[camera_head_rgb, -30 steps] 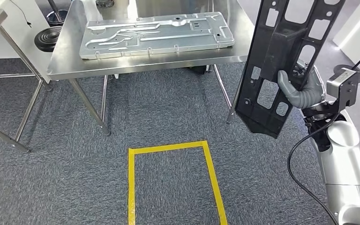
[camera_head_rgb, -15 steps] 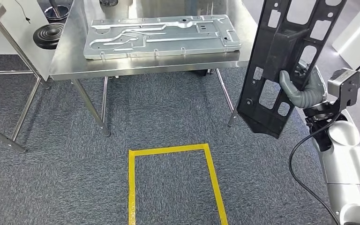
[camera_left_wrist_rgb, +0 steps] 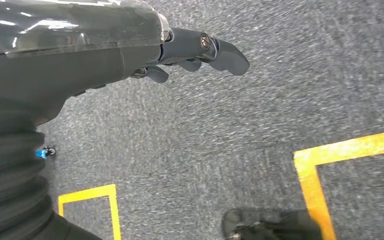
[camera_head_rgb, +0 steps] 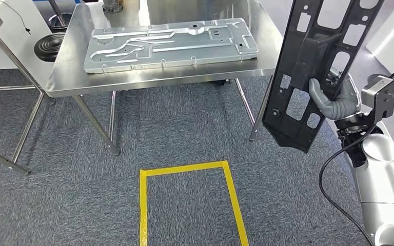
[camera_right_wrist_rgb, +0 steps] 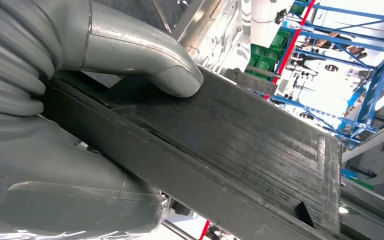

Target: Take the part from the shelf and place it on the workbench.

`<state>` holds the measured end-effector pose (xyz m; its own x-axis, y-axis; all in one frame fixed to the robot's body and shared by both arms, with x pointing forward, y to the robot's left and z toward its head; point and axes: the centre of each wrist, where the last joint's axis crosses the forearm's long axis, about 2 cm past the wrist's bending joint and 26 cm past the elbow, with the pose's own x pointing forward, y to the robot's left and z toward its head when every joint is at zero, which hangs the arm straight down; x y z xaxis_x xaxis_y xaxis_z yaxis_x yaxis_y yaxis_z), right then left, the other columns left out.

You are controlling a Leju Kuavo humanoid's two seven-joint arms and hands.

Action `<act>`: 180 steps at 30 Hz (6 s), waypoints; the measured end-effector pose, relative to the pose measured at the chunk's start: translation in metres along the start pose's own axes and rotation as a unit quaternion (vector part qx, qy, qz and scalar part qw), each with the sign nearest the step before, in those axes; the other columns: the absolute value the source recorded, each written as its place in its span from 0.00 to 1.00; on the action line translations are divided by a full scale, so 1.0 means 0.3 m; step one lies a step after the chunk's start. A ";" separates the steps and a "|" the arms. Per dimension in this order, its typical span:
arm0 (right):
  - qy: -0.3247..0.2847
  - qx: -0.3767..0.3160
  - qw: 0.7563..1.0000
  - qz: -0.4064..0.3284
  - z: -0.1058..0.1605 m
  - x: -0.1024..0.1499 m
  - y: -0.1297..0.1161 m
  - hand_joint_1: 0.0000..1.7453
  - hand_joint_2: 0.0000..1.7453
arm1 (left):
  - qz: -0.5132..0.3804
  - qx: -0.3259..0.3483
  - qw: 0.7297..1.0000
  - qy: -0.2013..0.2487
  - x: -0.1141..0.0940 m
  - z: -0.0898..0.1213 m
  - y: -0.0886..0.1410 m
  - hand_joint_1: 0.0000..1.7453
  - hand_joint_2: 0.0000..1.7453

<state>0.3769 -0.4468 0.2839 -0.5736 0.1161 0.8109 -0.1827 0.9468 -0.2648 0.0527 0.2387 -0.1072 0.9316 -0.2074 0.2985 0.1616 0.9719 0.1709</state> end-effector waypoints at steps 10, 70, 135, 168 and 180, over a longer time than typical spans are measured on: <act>-0.003 -0.002 1.000 0.004 -0.005 0.007 -0.009 0.98 1.00 | 0.000 0.001 1.000 -0.002 0.006 -0.001 0.002 0.00 1.00; 0.002 -0.006 1.000 0.003 0.004 -0.014 -0.019 0.98 1.00 | 0.000 0.002 1.000 0.001 0.011 -0.001 -0.001 0.00 1.00; 0.001 -0.009 1.000 0.001 -0.001 -0.007 -0.089 0.98 1.00 | -0.001 0.002 1.000 0.002 0.011 0.000 -0.007 0.00 1.00; 0.009 -0.011 1.000 0.005 0.022 -0.013 -0.087 0.98 1.00 | -0.003 0.000 1.000 -0.003 0.025 -0.001 -0.009 0.00 1.00; 0.003 -0.013 1.000 0.009 0.014 -0.001 -0.085 0.98 1.00 | -0.003 0.000 1.000 -0.005 0.032 -0.001 -0.013 0.00 1.00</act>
<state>0.3785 -0.4722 0.2882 -0.5717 0.1343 0.8094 -0.1523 0.9520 -0.2655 0.0612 0.2330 -0.1053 0.9275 -0.2150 0.3058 0.1679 0.9705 0.1732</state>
